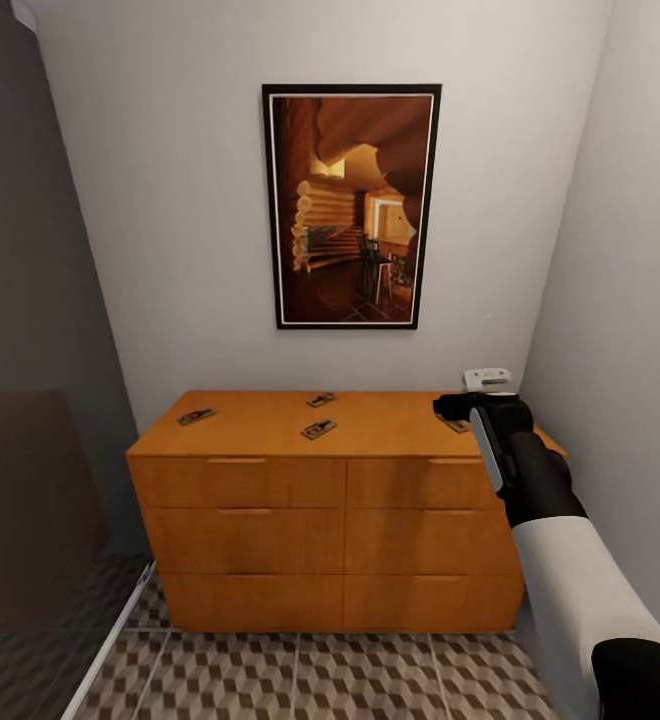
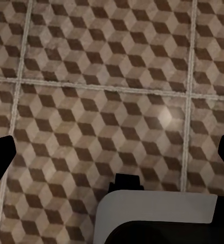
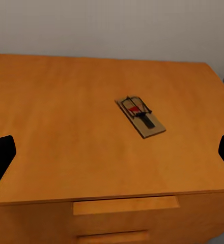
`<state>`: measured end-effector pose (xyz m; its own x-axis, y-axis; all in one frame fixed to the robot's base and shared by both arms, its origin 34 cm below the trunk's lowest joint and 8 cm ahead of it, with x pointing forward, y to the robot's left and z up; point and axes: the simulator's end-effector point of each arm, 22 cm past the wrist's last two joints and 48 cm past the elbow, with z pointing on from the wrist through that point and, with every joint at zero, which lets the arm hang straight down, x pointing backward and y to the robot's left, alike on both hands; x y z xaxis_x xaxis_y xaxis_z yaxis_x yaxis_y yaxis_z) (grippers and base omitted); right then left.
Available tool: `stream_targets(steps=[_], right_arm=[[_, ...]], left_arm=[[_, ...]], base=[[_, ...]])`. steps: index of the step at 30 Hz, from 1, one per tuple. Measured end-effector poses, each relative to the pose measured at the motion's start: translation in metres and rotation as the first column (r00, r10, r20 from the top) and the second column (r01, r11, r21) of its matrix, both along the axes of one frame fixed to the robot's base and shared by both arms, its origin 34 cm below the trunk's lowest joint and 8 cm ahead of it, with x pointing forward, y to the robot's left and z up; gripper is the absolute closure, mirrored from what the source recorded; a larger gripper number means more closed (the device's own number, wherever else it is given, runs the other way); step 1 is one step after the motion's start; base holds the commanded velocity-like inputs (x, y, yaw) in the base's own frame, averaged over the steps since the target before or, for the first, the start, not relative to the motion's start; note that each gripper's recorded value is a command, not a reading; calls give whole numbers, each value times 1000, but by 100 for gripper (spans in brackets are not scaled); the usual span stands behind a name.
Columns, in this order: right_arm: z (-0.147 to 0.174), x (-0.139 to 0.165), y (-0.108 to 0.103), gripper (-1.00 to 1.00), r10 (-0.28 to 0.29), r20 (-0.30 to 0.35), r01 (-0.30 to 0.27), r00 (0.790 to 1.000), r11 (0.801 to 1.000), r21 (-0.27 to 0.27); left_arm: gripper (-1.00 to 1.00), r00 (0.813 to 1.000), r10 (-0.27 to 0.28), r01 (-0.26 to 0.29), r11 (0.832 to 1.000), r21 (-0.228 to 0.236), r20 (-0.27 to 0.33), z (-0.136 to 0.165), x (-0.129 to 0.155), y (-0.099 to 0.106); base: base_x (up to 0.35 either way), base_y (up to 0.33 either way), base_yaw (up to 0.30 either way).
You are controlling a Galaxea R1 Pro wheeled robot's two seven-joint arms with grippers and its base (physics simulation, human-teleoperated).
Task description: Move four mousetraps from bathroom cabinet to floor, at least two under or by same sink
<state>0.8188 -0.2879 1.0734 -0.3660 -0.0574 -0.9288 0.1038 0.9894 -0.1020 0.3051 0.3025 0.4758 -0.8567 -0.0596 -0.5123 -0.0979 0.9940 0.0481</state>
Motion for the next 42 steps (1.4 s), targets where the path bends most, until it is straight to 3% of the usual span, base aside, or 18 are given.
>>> stream_targets(steps=[3, 12, 20, 35, 42], right_arm=[[0, 0, -2, -100, 0, 0, 0, 1000, 1000, -1], [2, -2, -36, -100, -30, 2, 30, 1000, 999, -30], [0, -1, -32, -100, 26, -6, -26, 1000, 1000, -16], [-8, 2, -33, -100, 34, -10, -34, 999, 999, -17], [-27, 7, -35, -100, 37, -25, -37, 999, 999, -17]], left_arm=[[-100, 1000, 0, 0, 1000, 0, 0, 0, 0, 0], [-100, 1000, 0, 0, 1000, 0, 0, 0, 0, 0], [-100, 1000, 0, 0, 1000, 0, 0, 0, 0, 0], [-100, 1000, 1, -1, 1000, 0, 0, 0, 0, 0], [-100, 1000, 1, -1, 1000, 0, 0, 0, 0, 0]], base=[[41, -8, 0], [48, -35, 0], [108, -104, 0], [7, -17, 0], [56, 0, 0]])
